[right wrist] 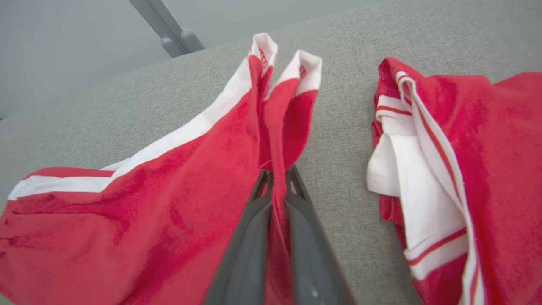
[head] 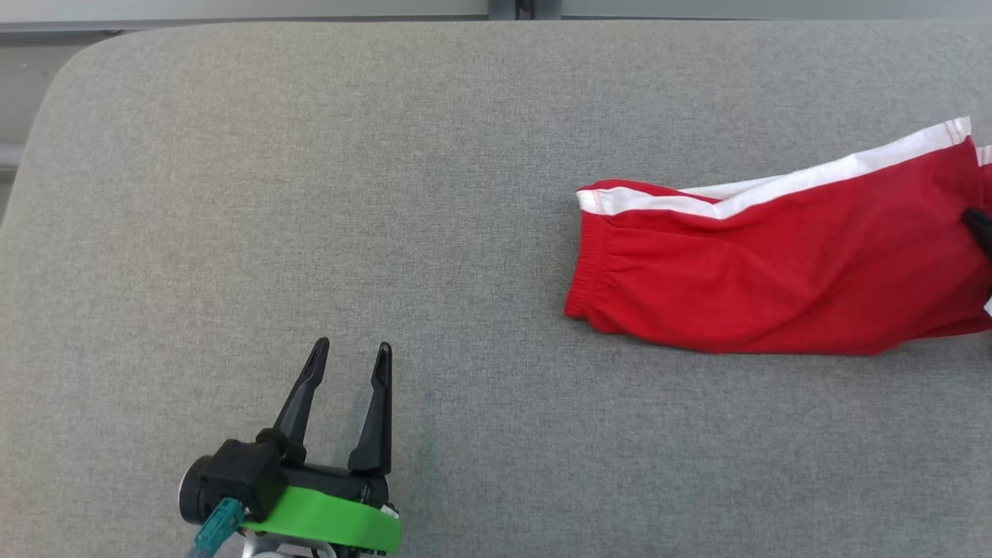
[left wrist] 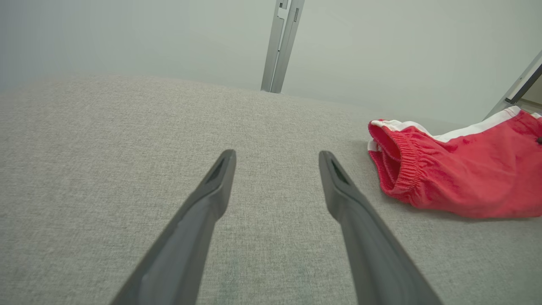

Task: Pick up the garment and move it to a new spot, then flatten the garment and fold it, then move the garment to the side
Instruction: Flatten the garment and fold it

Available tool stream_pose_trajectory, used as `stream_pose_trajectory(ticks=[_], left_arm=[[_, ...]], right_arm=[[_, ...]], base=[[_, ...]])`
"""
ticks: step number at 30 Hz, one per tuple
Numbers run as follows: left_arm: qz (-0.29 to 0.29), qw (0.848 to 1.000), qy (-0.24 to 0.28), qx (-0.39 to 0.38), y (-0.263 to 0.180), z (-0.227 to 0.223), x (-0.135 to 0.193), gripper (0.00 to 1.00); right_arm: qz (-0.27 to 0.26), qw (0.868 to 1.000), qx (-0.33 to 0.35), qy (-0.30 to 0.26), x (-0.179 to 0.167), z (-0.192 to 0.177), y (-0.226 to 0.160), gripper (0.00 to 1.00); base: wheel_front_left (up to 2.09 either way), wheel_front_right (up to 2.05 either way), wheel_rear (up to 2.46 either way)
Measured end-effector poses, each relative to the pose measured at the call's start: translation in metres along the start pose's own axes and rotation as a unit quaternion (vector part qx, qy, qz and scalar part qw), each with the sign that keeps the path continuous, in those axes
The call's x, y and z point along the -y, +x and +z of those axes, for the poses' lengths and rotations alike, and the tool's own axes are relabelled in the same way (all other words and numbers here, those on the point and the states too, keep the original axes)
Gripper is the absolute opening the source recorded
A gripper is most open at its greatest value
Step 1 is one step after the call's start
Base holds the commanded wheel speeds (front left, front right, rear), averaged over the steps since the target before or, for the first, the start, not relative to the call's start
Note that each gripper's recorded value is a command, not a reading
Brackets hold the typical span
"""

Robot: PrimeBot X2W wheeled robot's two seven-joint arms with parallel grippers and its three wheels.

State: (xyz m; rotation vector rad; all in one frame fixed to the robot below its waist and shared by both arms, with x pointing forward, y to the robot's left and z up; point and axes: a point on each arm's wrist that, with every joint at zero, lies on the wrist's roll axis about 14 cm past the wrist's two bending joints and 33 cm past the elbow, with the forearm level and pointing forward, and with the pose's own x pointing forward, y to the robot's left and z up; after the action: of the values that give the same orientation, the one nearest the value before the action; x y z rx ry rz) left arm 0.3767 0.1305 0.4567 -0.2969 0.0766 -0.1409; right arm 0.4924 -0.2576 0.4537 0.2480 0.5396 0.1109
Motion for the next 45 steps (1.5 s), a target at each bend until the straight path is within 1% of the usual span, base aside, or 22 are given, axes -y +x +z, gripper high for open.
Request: stream_pose_trajectory(ticks=[3,6,7,9,12,14,17,20,22,28,30,31,32,33,34,37,40,41,42,45], left_arm=[[-0.006,1.0,-0.002,0.0,-0.003,0.0,0.005,1.0],[-0.008,1.0,-0.005,-0.002,-0.006,-0.001,0.007,1.0],[-0.008,1.0,-0.007,-0.002,-0.007,-0.001,0.007,1.0],[-0.009,1.0,-0.01,-0.005,-0.01,-0.003,0.009,1.0],[-0.01,1.0,-0.013,-0.004,-0.012,-0.003,0.011,1.0],[-0.01,1.0,-0.016,-0.004,-0.013,-0.003,0.012,1.0],[-0.011,1.0,-0.017,-0.004,-0.012,-0.003,0.012,1.0],[-0.012,1.0,-0.017,-0.003,-0.009,-0.002,0.012,1.0],[-0.01,1.0,-0.018,-0.002,-0.009,-0.001,0.011,1.0],[0.009,1.0,-0.016,-0.011,-0.014,-0.006,0.001,1.0],[0.016,1.0,-0.015,-0.011,-0.016,-0.006,-0.003,1.0],[0.019,1.0,-0.015,-0.011,-0.017,-0.006,-0.005,1.0],[0.021,1.0,-0.014,-0.01,-0.017,-0.005,-0.006,1.0],[0.022,1.0,-0.014,-0.01,-0.018,-0.005,-0.007,1.0],[0.024,1.0,-0.015,-0.01,-0.018,-0.006,-0.007,1.0],[0.021,1.0,-0.016,-0.012,-0.019,-0.006,-0.006,1.0],[0.019,1.0,-0.015,-0.008,-0.02,-0.004,-0.004,1.0],[0.02,1.0,-0.015,-0.007,-0.022,-0.004,-0.005,1.0],[0.021,1.0,-0.014,-0.006,-0.023,-0.003,-0.005,1.0],[0.024,1.0,-0.008,-0.004,-0.029,-0.002,-0.007,1.0]], right_arm=[[-0.014,1.0,0.019,0.0,0.01,0.011,-0.011,0.0],[0.004,0.999,0.038,-0.013,-0.005,0.026,-0.016,0.0],[0.018,0.999,0.04,-0.018,-0.016,0.03,-0.017,0.0],[0.07,0.996,0.047,0.004,-0.05,0.035,-0.018,0.0],[0.134,0.991,0.03,-0.006,-0.098,0.032,-0.02,0.0],[0.169,0.986,0.01,-0.016,-0.126,0.024,-0.018,0.0],[0.221,0.975,-0.024,-0.025,-0.175,0.002,-0.013,0.0],[0.248,0.967,-0.049,-0.041,-0.209,-0.016,-0.006,0.0],[0.262,0.962,-0.062,-0.038,-0.228,-0.028,0.001,0.0],[0.276,0.957,-0.075,-0.039,-0.258,-0.045,0.016,0.0],[0.278,0.957,-0.079,-0.039,-0.263,-0.051,0.018,0.0],[0.275,0.957,-0.077,-0.039,-0.262,-0.052,0.02,0.02],[0.273,0.958,-0.075,-0.04,-0.262,-0.052,0.02,0.25],[0.27,0.959,-0.07,-0.041,-0.261,-0.052,0.021,0.56],[0.269,0.96,-0.065,-0.042,-0.26,-0.051,0.021,1.0],[0.269,0.962,-0.035,-0.042,-0.261,-0.042,0.018,1.0],[0.28,0.959,0.009,-0.048,-0.267,-0.029,0.006,1.0],[0.28,0.958,0.028,-0.058,-0.265,-0.025,0.0,1.0],[0.273,0.958,0.055,-0.074,-0.258,-0.018,-0.005,1.0],[0.227,0.957,0.131,-0.126,-0.222,-0.002,-0.019,1.0]], base=[[0.0,0.0,0.0],[0.0,0.0,0.0],[0.0,0.0,0.0],[0.0,0.0,0.0],[0.0,0.0,0.0],[0.0,0.0,0.0],[0.0,0.0,0.0],[0.0,0.0,0.0],[0.0,0.0,0.0],[0.0,0.0,0.0],[0.0,0.0,0.0],[0.0,0.0,0.0],[0.0,0.0,0.0],[0.0,0.0,0.0],[0.0,0.0,0.0],[0.0,0.0,0.0],[0.0,0.0,0.0],[0.0,0.0,0.0],[0.0,0.0,0.0],[0.0,0.0,0.0]])
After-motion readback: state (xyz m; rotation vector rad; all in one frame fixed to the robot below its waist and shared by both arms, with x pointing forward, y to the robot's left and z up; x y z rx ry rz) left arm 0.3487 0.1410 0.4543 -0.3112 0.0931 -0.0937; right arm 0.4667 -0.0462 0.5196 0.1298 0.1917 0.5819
